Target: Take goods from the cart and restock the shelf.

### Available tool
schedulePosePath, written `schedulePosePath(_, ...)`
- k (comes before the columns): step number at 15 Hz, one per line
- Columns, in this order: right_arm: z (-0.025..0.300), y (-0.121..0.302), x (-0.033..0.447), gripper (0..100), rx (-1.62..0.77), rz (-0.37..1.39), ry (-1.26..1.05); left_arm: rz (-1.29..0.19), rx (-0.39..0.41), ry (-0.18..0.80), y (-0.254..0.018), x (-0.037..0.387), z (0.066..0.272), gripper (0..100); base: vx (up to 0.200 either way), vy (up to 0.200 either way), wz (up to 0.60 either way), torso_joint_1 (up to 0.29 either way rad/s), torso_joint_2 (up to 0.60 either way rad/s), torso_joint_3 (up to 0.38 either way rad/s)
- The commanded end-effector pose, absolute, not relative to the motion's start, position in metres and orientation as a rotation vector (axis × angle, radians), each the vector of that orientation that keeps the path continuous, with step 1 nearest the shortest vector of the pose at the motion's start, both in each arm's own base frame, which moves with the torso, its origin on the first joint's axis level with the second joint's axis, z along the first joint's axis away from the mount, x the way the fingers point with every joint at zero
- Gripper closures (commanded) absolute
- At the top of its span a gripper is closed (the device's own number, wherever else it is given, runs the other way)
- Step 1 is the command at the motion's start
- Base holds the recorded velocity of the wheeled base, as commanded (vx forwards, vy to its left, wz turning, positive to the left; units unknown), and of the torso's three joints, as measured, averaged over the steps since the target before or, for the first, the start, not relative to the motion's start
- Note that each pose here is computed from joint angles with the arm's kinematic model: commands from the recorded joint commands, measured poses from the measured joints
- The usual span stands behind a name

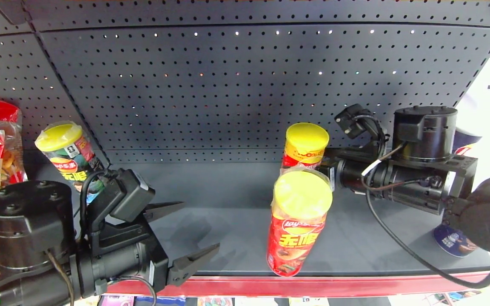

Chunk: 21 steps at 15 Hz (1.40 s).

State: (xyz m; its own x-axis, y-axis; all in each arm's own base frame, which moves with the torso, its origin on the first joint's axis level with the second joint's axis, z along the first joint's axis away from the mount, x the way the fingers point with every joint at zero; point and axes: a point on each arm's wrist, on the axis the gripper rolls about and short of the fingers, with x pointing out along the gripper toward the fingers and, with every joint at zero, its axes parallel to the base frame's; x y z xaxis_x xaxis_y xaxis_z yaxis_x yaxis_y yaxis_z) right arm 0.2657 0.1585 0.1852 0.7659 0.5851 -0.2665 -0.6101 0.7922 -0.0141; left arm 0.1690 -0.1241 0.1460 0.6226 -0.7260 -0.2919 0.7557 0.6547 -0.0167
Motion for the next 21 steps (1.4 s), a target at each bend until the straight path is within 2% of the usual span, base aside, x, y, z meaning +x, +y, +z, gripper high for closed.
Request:
schedulePosePath(1,0.192,0.151,0.255,0,-0.097,0.645,0.235,-0.852,0.116,0.294,-0.125,0.170,0.144,0,0.000,0.000,0.00,0.000,0.00,0.000)
schedulePosePath(14,0.189,0.117,0.229,0,-0.094,0.580,0.252,-0.834,0.127,0.314,-0.128,0.175,0.140,0,0.000,0.000,0.00,0.000,0.00,0.000)
schedulePosePath(18,0.187,0.100,0.210,0,-0.094,0.523,0.253,-0.804,0.132,0.314,-0.136,0.188,0.140,0,0.000,0.000,0.00,0.000,0.00,0.000)
schedulePosePath(21,0.188,0.088,0.194,0,-0.098,0.464,0.236,-0.796,0.174,0.323,-0.141,0.195,0.135,0,0.000,0.000,0.00,0.000,0.00,0.000)
